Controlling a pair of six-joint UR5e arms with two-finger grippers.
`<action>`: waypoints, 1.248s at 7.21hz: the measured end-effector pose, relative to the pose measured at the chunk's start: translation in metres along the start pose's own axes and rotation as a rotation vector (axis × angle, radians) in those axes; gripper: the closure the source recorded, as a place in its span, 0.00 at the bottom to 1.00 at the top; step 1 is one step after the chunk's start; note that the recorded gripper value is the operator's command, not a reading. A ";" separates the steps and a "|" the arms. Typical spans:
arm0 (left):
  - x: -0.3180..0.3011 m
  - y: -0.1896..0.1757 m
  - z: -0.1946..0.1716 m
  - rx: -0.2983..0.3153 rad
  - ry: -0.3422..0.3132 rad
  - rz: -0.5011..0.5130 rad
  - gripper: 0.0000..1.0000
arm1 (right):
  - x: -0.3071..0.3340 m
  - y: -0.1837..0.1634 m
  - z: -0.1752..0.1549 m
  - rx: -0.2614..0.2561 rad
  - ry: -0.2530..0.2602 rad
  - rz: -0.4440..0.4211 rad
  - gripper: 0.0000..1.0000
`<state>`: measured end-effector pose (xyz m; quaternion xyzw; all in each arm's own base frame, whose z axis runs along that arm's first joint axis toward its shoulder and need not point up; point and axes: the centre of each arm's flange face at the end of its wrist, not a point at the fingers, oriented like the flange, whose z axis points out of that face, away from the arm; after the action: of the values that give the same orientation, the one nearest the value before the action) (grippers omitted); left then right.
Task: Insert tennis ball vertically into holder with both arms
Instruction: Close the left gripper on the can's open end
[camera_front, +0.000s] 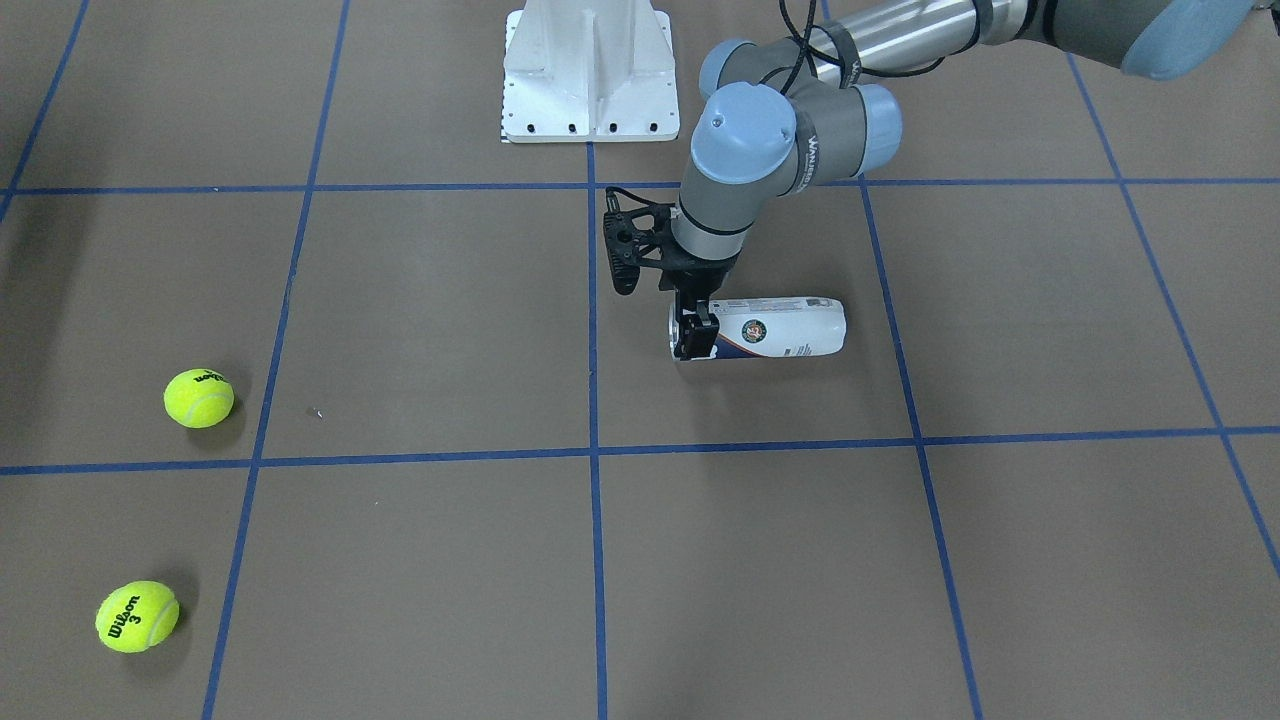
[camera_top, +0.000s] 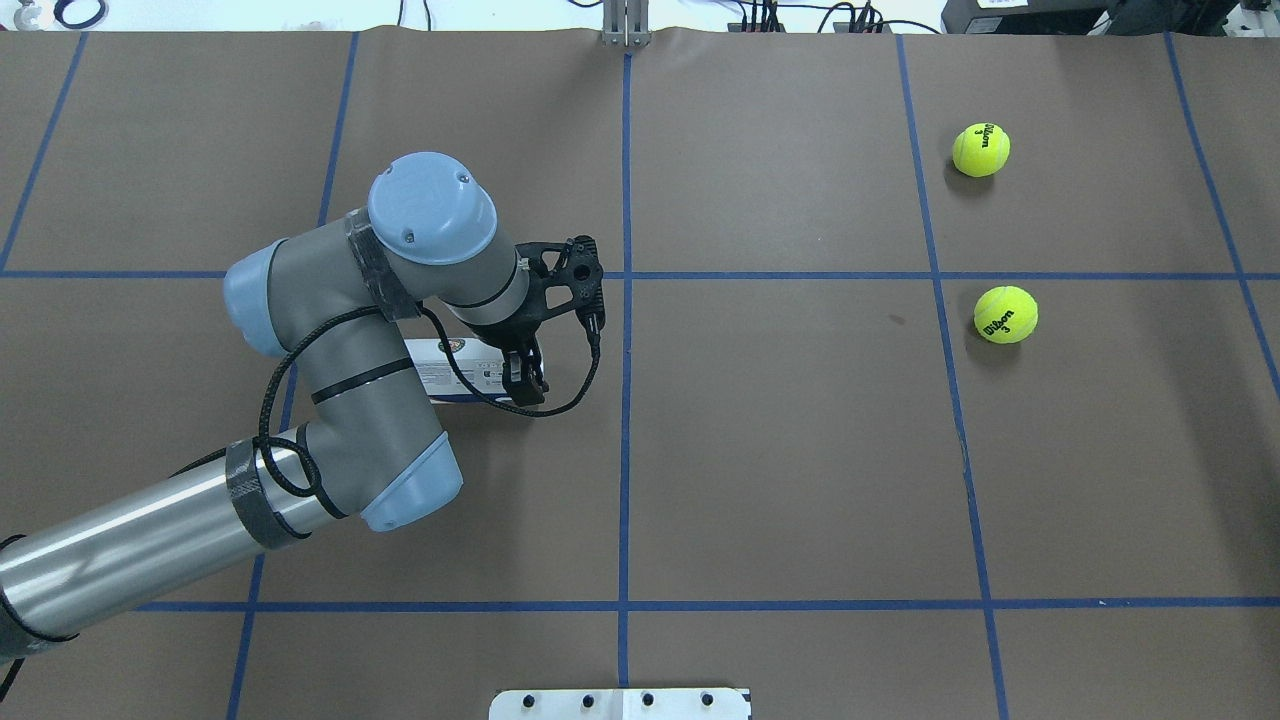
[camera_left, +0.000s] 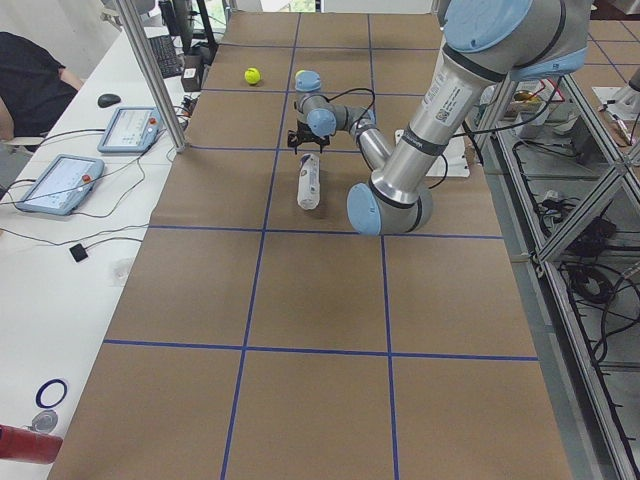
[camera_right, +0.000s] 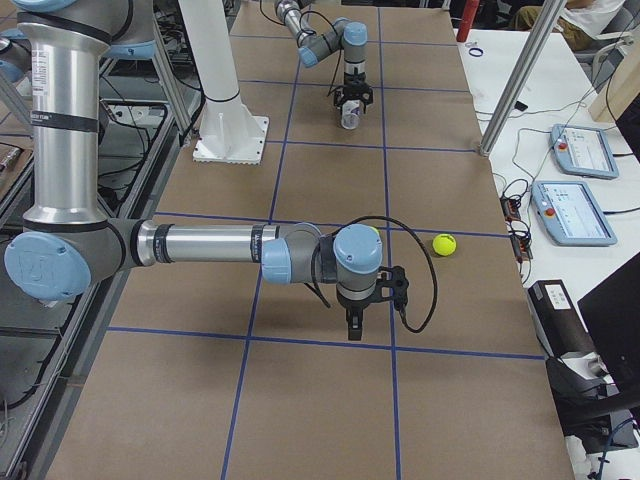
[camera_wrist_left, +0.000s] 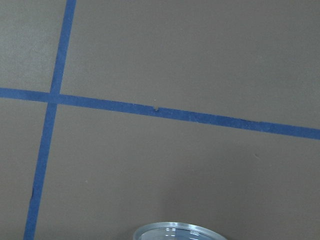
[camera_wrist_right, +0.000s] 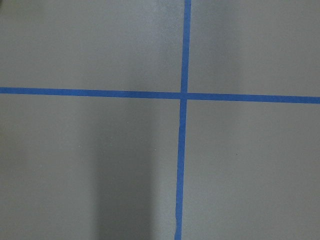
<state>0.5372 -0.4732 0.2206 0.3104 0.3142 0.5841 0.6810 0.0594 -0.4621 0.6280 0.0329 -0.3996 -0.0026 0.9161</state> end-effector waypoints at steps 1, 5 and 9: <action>0.001 0.001 0.004 -0.005 0.004 0.000 0.01 | 0.000 0.000 0.000 -0.001 0.000 0.001 0.01; 0.008 0.000 0.018 -0.024 0.014 0.004 0.01 | 0.001 0.001 0.001 -0.003 0.000 0.003 0.01; 0.011 0.000 0.029 -0.045 -0.002 0.008 0.01 | 0.002 0.002 0.002 -0.004 0.000 0.004 0.01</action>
<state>0.5610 -0.4636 0.2377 0.2969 0.2991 0.5932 0.6859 0.0594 -0.4601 0.6304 0.0303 -0.3999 -0.0015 0.9161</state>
